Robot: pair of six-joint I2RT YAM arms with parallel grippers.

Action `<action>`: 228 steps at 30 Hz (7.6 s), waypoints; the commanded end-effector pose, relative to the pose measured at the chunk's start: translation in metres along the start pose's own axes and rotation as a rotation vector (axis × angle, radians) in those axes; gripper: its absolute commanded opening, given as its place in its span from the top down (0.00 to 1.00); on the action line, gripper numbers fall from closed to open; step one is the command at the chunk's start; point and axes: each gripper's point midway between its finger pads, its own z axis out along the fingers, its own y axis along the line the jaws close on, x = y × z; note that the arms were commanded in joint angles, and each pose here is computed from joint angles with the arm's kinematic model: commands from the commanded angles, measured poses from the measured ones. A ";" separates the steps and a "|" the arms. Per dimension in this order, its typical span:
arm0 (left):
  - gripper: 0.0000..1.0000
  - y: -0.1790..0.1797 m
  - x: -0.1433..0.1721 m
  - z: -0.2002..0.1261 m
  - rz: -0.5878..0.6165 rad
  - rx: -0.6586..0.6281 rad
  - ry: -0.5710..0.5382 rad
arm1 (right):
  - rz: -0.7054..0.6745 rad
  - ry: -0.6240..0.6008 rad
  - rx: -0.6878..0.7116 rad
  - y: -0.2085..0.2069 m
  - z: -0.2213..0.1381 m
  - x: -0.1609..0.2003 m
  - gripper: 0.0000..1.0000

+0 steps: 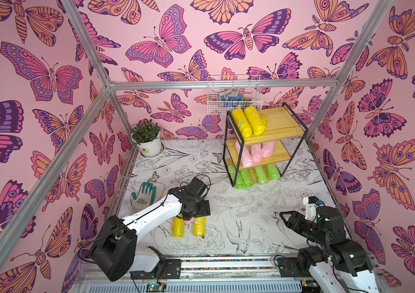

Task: Sort the rolls of trash bags by color and place them on the shelf
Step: Pick up the roll of trash bags from the center of the board, then place the roll of trash bags on the shelf, then pick up the roll of trash bags from the center of the board.

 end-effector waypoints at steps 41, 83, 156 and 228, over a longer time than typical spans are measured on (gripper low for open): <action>1.00 -0.101 -0.010 -0.064 0.013 0.373 -0.108 | 0.020 0.137 -0.049 0.049 0.003 -0.023 0.35; 1.00 -0.144 -0.028 -0.166 -0.258 0.902 -0.302 | -0.347 0.359 -0.365 0.238 0.035 0.081 0.27; 0.01 0.005 -0.002 -0.097 -0.152 0.205 -0.292 | -0.344 -0.375 -0.129 0.216 -0.021 -0.300 1.00; 0.12 0.038 -0.036 0.029 0.014 -0.217 -0.014 | -0.011 0.006 -0.075 0.047 0.023 -0.068 0.29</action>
